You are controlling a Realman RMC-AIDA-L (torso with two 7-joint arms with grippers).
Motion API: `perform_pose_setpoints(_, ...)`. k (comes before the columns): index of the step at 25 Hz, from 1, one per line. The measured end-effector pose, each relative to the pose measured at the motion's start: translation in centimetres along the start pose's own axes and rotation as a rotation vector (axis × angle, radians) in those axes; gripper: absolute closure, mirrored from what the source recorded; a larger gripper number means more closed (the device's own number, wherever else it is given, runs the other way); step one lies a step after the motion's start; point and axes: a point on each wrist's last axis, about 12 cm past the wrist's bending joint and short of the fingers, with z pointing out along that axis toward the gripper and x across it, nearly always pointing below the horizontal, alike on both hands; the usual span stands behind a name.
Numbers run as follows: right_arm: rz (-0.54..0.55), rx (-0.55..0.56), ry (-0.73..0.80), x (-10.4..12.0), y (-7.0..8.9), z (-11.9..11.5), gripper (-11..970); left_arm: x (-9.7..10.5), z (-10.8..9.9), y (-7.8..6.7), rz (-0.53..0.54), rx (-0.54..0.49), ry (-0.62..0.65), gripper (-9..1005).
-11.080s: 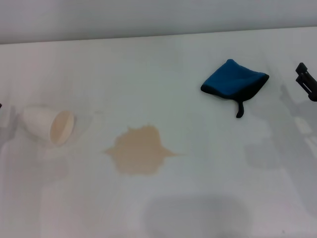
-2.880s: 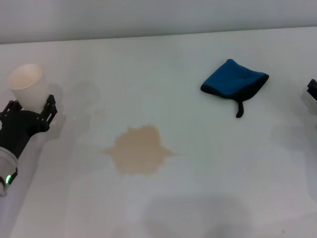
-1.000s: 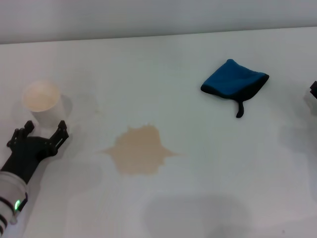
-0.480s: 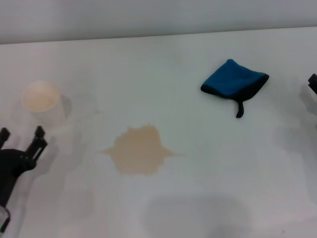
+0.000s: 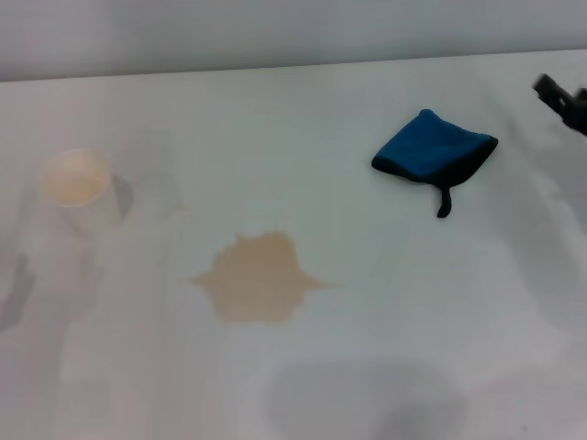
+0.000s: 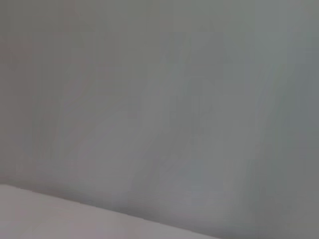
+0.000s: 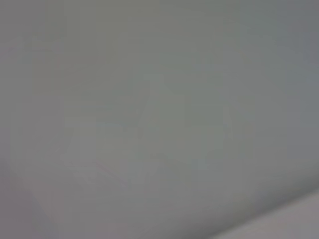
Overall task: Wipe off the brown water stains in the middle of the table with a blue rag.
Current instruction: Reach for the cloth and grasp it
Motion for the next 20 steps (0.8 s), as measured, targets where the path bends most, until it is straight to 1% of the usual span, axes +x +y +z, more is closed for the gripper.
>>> perform_pose_setpoints(3,-0.045,-0.092,0.028,-1.8,1.5,1.9,90,-0.2,0.1,0.3,-0.002,-0.001,-0.002,103)
perform_pose_setpoints(6,-0.122,-0.163,0.069,-3.6,3.2,3.8,91,-0.2,0.4,0.2,0.001,0.007,-0.004,103)
perform_pose_setpoints(13,-0.365,-0.278,0.234,-8.6,7.4,8.5,92,-0.4,0.9,-0.1,0.008,0.030,-0.006,103)
perform_pose_setpoints(18,-0.507,-0.332,0.346,-10.6,9.8,10.7,93,-0.6,1.6,-0.5,0.013,0.062,-0.009,103)
perform_pose_setpoints(19,-0.563,-0.350,0.381,-11.2,10.7,11.3,94,-0.6,1.7,-0.6,0.014,0.067,-0.009,103)
perform_pose_setpoints(20,-0.563,-0.350,0.381,-11.2,10.7,11.3,94,-0.6,1.8,-0.7,0.014,0.072,-0.009,103)
